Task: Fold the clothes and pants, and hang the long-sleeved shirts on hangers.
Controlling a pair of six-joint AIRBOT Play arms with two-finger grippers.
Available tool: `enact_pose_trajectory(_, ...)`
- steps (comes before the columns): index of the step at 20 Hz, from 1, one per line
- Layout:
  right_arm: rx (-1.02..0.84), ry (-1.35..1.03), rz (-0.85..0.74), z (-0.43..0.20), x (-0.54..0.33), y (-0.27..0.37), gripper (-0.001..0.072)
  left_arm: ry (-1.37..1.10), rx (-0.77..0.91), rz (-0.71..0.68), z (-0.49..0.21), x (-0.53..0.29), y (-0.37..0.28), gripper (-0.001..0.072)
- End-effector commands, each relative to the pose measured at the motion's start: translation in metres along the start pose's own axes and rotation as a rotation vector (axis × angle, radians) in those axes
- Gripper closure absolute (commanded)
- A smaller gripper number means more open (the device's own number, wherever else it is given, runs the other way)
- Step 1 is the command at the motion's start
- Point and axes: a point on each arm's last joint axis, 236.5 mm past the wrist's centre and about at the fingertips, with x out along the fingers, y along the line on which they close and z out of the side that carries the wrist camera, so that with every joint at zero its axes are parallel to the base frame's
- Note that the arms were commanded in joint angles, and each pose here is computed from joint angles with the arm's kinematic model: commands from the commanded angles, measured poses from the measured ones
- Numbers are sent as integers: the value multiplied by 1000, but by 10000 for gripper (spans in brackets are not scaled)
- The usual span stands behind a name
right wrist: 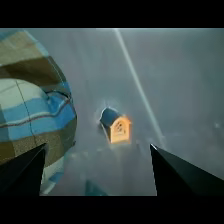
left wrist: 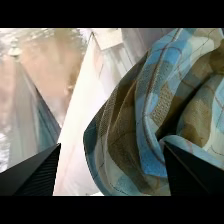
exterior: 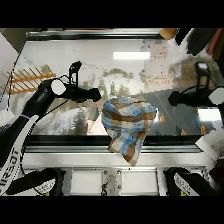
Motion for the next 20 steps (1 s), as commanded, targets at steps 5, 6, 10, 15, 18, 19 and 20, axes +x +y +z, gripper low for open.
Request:
enact_pose_trajectory(5, 304, 200, 184, -64, 101, 16, 8, 93, -101, -235, 21, 59, -33, -4)
enact_pose_trajectory(6, 308, 213, 221, -66, 108, 24, 8, 109, -96, -239, 23, 68, -35, -4)
enact_pose_trajectory(10, 278, 251, 309, -74, 126, 47, 8, 203, -94, -244, 17, 108, -34, -4)
enact_pose_trajectory(15, 255, 267, 311, -79, 132, 55, 61, 296, -103, -256, 5, 142, -37, -2)
enact_pose_trajectory(18, 253, 261, 310, -78, 133, 55, 305, 310, -132, -251, 5, 152, -38, 502)
enact_pose_trajectory(19, 253, 258, 309, -78, 133, 55, 490, 313, -134, -251, 5, 153, -38, 700)
enact_pose_trajectory(20, 252, 253, 309, -76, 132, 55, 662, 314, -133, -253, 6, 152, -39, 696)
